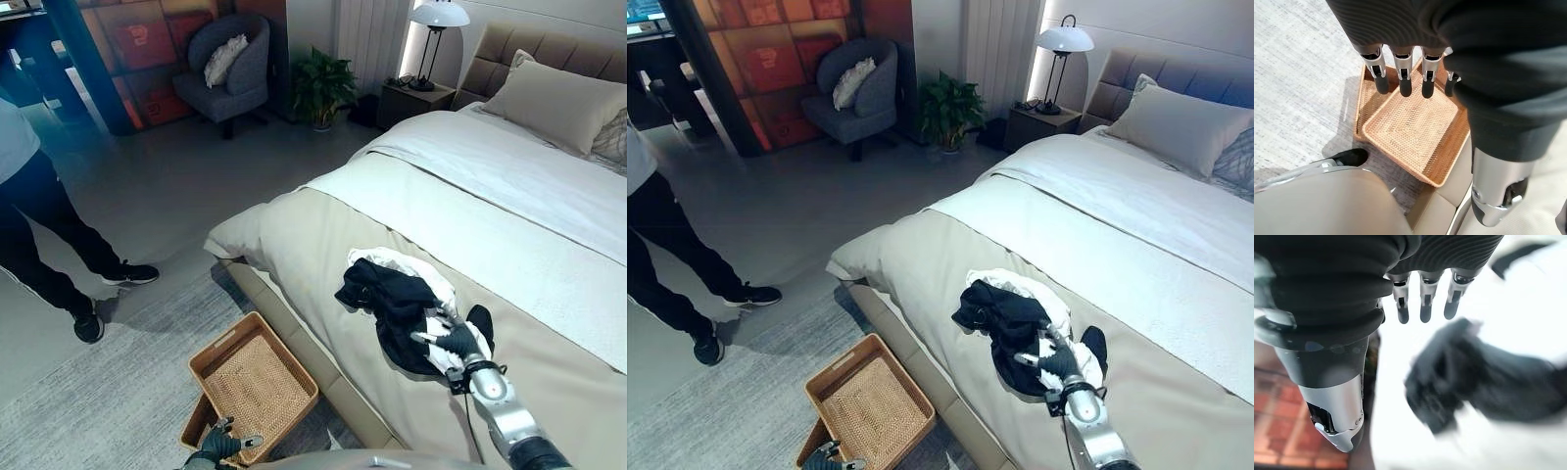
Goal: Pick up clothes into the bucket
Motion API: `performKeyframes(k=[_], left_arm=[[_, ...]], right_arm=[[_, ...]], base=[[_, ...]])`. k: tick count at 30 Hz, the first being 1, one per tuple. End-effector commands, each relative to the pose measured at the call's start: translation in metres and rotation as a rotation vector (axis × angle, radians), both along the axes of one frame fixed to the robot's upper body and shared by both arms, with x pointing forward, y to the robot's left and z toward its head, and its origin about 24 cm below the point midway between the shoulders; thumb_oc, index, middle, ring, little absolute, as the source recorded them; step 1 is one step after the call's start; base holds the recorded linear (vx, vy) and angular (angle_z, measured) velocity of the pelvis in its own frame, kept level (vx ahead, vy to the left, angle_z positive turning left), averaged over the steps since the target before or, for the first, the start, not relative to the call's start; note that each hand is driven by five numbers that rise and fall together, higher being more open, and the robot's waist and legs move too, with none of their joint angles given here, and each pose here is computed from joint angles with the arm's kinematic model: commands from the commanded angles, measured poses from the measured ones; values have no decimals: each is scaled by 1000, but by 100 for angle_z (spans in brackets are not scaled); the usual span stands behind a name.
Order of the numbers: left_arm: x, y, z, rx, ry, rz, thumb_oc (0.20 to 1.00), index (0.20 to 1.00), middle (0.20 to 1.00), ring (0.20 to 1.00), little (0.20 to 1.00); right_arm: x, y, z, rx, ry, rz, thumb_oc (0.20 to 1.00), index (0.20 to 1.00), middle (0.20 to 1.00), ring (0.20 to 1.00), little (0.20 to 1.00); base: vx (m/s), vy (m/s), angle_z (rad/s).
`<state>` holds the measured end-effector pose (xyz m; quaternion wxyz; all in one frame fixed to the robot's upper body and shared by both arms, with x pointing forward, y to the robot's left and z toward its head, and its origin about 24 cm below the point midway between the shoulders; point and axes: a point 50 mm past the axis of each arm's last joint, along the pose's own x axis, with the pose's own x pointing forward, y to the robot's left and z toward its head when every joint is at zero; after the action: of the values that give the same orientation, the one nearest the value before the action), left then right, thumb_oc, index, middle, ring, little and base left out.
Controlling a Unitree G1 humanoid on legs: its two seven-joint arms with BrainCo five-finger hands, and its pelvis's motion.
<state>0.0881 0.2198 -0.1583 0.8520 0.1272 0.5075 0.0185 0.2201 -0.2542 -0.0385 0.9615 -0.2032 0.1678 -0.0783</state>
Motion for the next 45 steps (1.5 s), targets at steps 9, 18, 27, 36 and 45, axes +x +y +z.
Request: performKeyframes(k=[9, 18, 27, 36, 45], left_arm=[[51, -14, 15, 58, -192, -57, 1000, 1000, 1000, 1000, 1000], [80, -26, 29, 25, -318, -14, 1000, 1000, 1000, 1000, 1000], [109, -45, 44, -25, -425, -24, 1000, 1000, 1000, 1000, 1000], [132, -55, 58, -36, -512, -44, 1000, 1000, 1000, 1000, 1000], [146, -57, 69, -59, -573, -23, 1000, 1000, 1000, 1000, 1000]], right_arm=[[56, -52, 79, -300, -384, -413, 1000, 1000, 1000, 1000, 1000], [96, -70, 125, -434, -428, -448, 1000, 1000, 1000, 1000, 1000], [136, -62, 172, -587, -436, -380, 1000, 1000, 1000, 1000, 1000], [156, -33, 195, -851, -477, -242, 1000, 1000, 1000, 1000, 1000], [169, -18, 208, -947, -459, -184, 1000, 1000, 1000, 1000, 1000]], base=[[-68, 8, 4], [-71, 17, 2], [-3, -2, 0], [-4, 3, 1], [-1, 7, 8]])
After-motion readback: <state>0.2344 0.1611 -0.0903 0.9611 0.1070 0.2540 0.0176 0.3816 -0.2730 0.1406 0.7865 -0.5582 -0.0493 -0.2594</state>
